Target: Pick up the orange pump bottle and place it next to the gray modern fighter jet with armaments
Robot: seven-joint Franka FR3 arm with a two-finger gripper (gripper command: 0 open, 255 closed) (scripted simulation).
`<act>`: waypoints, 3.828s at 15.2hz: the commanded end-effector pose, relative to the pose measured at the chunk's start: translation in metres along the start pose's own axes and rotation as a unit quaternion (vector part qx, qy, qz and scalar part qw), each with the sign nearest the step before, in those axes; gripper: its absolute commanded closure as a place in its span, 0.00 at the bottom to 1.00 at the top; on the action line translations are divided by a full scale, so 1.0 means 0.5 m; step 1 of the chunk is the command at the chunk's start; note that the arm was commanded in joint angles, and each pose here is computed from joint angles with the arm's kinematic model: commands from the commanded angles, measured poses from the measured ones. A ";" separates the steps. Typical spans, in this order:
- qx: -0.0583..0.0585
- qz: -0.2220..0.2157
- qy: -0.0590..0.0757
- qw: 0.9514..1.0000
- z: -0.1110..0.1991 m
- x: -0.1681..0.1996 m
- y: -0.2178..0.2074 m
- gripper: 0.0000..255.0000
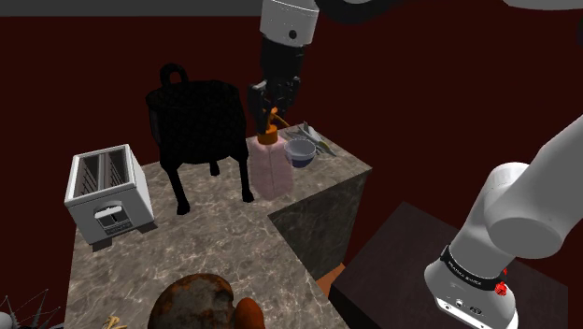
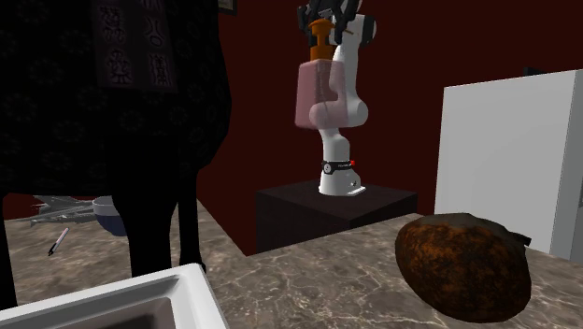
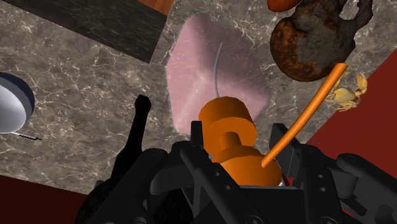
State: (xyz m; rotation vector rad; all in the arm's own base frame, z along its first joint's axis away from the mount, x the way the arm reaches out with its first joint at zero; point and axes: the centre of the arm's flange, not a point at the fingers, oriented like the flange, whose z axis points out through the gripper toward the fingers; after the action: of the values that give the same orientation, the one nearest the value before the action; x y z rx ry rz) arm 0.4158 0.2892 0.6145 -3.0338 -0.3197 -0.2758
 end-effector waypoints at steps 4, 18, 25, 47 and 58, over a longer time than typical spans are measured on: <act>0.000 0.000 0.000 1.000 -0.018 -0.002 0.076 1.00; 0.000 0.000 0.000 1.000 -0.046 -0.026 0.443 1.00; 0.000 0.000 0.000 1.000 -0.059 -0.038 0.627 1.00; 0.000 0.000 0.000 1.000 -0.103 -0.076 1.205 1.00; 0.000 0.000 0.000 1.000 -0.040 -0.098 1.332 1.00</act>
State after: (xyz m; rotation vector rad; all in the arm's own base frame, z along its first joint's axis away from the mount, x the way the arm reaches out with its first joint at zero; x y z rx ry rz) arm 0.5281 -0.3533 0.6169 -3.0858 -0.4071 -0.3910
